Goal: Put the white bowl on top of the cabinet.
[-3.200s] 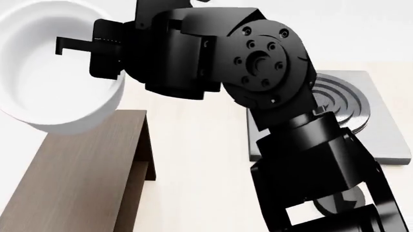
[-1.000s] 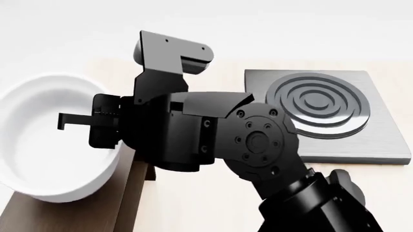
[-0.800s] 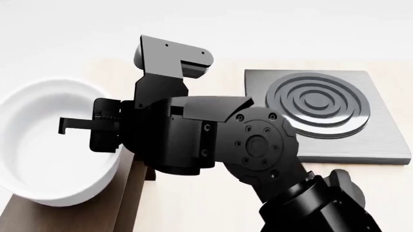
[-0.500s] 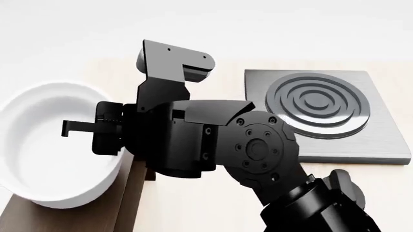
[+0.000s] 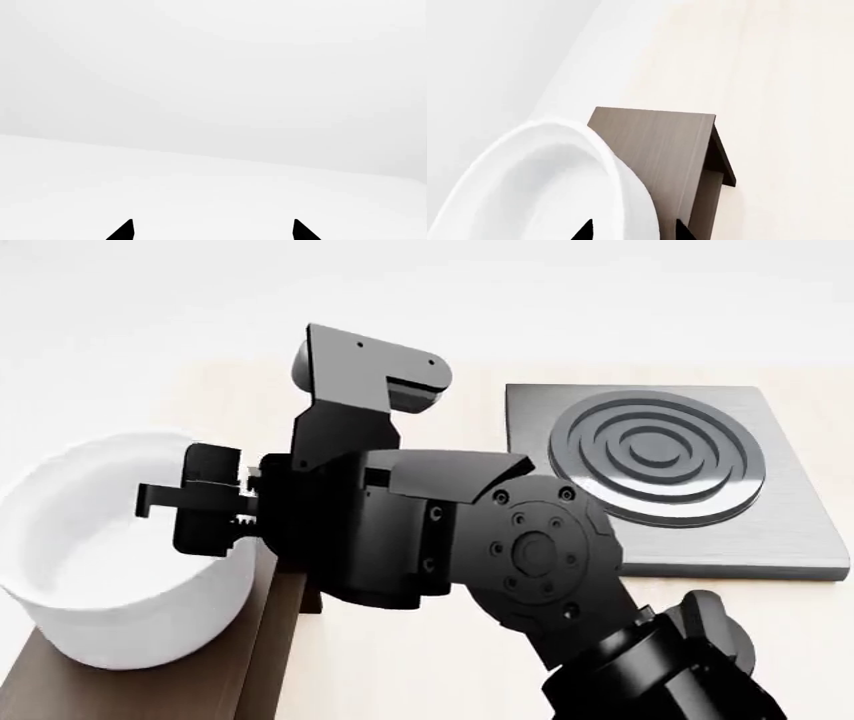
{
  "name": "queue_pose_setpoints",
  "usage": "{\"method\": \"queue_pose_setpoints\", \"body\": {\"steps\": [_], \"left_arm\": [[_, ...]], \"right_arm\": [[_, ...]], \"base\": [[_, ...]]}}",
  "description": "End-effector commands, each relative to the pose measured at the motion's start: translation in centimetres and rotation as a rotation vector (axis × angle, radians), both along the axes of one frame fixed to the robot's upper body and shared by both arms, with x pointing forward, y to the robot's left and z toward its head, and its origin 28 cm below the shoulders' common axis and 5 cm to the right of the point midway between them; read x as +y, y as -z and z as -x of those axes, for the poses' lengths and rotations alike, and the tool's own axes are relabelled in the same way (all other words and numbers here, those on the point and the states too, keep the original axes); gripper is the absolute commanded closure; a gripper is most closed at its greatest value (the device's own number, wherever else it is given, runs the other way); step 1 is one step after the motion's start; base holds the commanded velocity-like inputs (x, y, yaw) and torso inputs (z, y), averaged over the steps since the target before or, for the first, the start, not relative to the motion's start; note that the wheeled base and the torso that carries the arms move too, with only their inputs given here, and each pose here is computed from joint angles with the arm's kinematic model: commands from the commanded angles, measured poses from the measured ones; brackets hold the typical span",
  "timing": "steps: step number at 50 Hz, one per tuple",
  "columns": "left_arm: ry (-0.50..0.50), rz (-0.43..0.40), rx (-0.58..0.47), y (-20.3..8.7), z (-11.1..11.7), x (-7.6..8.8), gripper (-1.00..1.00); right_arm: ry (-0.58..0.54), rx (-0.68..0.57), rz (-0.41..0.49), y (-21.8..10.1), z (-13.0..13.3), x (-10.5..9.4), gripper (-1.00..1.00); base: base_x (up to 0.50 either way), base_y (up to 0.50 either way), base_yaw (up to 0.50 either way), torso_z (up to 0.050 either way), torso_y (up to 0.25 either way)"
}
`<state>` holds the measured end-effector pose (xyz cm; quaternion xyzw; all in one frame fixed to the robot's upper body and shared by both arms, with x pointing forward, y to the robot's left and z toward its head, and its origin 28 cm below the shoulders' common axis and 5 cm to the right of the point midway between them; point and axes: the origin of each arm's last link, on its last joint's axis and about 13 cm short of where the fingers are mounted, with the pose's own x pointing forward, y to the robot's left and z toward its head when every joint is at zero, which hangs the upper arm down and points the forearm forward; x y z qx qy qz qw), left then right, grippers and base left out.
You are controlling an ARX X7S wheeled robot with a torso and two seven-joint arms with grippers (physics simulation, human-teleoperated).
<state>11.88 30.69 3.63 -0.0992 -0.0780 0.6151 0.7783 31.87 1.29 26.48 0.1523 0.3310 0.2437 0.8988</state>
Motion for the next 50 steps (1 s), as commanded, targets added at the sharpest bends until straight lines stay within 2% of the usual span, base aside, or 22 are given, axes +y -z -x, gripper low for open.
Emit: {"method": "queue_pose_setpoints", "body": {"steps": [1,26,50], "left_arm": [[0.0,0.0,-0.001,0.0,0.0,0.0,-1.0],[0.001,0.002,-0.003,0.0,0.0,0.0,-1.0],[0.003,0.002,-0.004,0.0,0.0,0.0,-1.0]], "right_arm": [[0.003,0.0,-0.014,-0.1,-0.1,0.0,-1.0],[0.008,-0.017,-0.008,-0.7,0.1,-0.1,-1.0],[0.058,-0.101,0.003,-3.8,0.8,-1.3,-1.0]], "base": [[0.0,0.0,0.0,0.0,0.0],[0.0,0.0,0.0,0.0,0.0],[0.0,0.0,0.0,0.0,0.0]]}}
